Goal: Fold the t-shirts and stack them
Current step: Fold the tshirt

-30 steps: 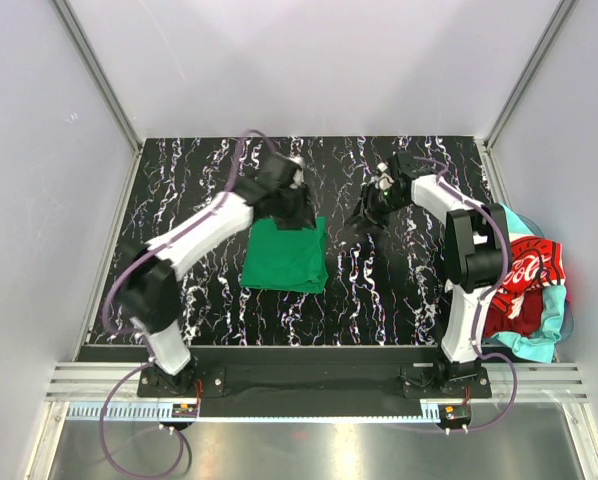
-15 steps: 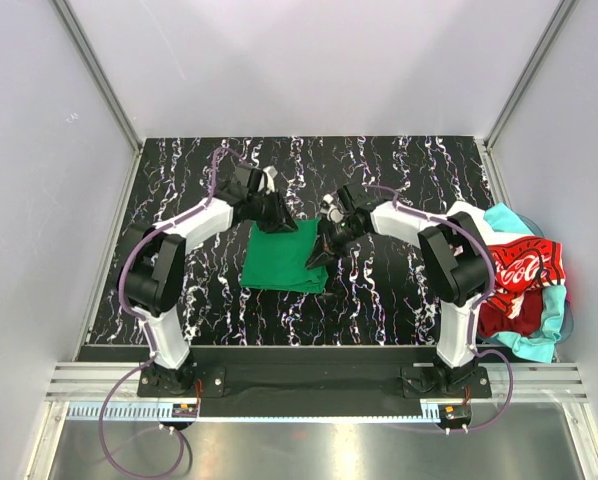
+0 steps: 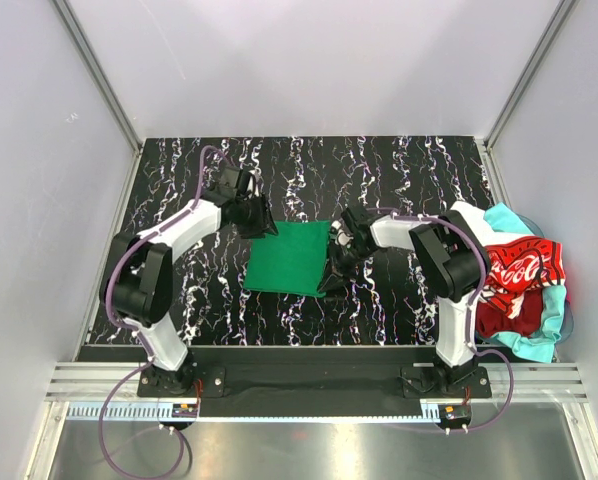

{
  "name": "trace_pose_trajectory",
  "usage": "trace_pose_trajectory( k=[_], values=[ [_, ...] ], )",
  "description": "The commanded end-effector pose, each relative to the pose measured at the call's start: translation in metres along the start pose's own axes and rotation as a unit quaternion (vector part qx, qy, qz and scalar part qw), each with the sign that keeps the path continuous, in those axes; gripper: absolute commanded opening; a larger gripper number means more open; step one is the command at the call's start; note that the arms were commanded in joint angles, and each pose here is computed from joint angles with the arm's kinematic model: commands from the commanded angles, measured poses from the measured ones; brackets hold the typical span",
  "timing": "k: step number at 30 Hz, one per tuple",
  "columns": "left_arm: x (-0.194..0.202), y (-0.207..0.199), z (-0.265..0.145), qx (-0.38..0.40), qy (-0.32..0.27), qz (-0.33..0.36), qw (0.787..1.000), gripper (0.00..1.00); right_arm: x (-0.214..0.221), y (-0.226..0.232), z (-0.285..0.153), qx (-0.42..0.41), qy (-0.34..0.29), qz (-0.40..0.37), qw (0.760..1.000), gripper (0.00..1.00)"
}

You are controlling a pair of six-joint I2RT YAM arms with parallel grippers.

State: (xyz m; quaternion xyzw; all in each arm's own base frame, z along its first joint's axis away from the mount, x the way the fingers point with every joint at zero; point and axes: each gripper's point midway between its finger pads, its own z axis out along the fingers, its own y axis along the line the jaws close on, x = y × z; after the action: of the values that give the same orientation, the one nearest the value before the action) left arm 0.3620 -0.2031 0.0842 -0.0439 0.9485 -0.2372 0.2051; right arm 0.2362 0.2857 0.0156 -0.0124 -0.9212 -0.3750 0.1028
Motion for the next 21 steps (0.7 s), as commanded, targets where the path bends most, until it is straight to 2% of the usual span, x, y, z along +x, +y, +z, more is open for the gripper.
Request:
trace_pose_trajectory(
  k=[1, 4, 7, 11, 12, 16, 21],
  values=[
    [0.000, 0.029, -0.021, -0.065, -0.026, 0.022, 0.997, 0.49, -0.026, -0.049, 0.000, 0.121, -0.035, -0.015, 0.992, 0.16],
    [0.014, 0.050, -0.026, -0.108, -0.023, 0.006, 0.994, 0.54, -0.044, -0.071, -0.012, 0.183, -0.043, -0.028, 0.982, 0.17],
    [0.030, 0.062, -0.027, -0.122, -0.024, -0.019, 0.992, 0.59, -0.064, -0.077, -0.026, 0.209, -0.061, -0.041, 0.975, 0.17],
    [0.036, 0.058, -0.014, -0.091, -0.033, -0.031, 0.995, 0.64, -0.090, -0.063, -0.042, 0.209, -0.089, -0.062, 0.972, 0.18],
    [0.043, 0.050, -0.010, -0.062, -0.018, -0.034, 0.997, 0.64, -0.094, -0.062, -0.044, 0.211, -0.092, -0.068, 0.971, 0.17],
    [0.057, 0.033, 0.007, -0.006, 0.002, -0.049, 0.999, 0.58, -0.118, -0.046, -0.050, 0.210, -0.111, -0.088, 0.967, 0.17],
    [0.099, -0.011, 0.021, 0.062, 0.052, -0.062, 0.995, 0.46, -0.155, -0.037, -0.054, 0.214, -0.136, -0.108, 0.961, 0.18]
  ],
)
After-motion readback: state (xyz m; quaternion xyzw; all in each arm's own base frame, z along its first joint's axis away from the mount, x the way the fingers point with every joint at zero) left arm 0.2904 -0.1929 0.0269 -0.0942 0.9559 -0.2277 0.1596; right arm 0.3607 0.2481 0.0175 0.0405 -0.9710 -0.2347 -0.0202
